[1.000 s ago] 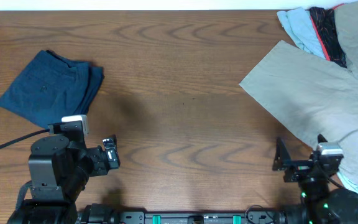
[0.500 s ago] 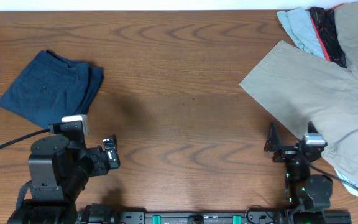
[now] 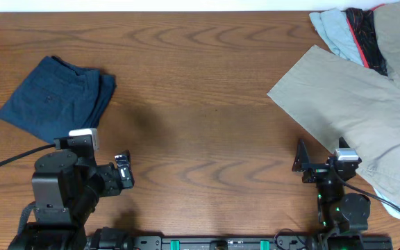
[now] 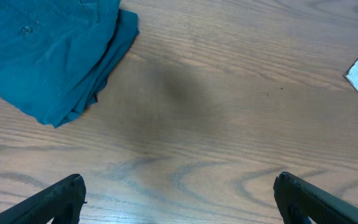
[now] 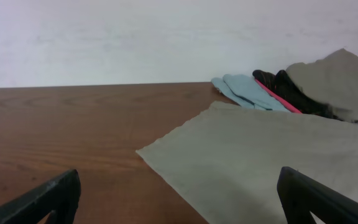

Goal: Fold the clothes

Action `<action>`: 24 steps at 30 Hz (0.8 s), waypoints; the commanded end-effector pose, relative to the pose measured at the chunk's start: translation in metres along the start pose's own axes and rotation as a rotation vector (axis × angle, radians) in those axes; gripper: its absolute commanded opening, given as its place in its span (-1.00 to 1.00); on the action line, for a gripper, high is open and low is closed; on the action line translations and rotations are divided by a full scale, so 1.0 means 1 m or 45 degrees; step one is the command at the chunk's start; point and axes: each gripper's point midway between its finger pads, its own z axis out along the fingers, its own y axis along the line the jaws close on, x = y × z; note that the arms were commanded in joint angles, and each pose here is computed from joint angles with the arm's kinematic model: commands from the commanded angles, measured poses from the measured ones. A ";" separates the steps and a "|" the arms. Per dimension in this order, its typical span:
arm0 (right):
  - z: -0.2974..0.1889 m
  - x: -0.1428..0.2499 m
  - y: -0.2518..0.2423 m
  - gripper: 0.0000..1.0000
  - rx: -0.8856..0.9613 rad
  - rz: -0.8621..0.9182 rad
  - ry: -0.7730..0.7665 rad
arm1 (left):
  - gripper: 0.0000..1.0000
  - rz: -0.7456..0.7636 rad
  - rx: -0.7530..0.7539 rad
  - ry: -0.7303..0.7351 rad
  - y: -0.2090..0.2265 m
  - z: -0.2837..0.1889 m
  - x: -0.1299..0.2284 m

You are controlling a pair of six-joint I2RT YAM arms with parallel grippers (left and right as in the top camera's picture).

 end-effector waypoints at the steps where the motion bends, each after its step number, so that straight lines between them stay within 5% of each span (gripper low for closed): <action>1: 0.000 0.001 0.004 0.98 -0.024 -0.008 0.003 | 0.96 0.008 -0.013 -0.009 0.002 0.000 -0.001; 24: 0.000 0.001 0.004 0.99 -0.024 -0.008 0.003 | 0.96 0.048 -0.050 -0.053 0.007 -0.007 -0.002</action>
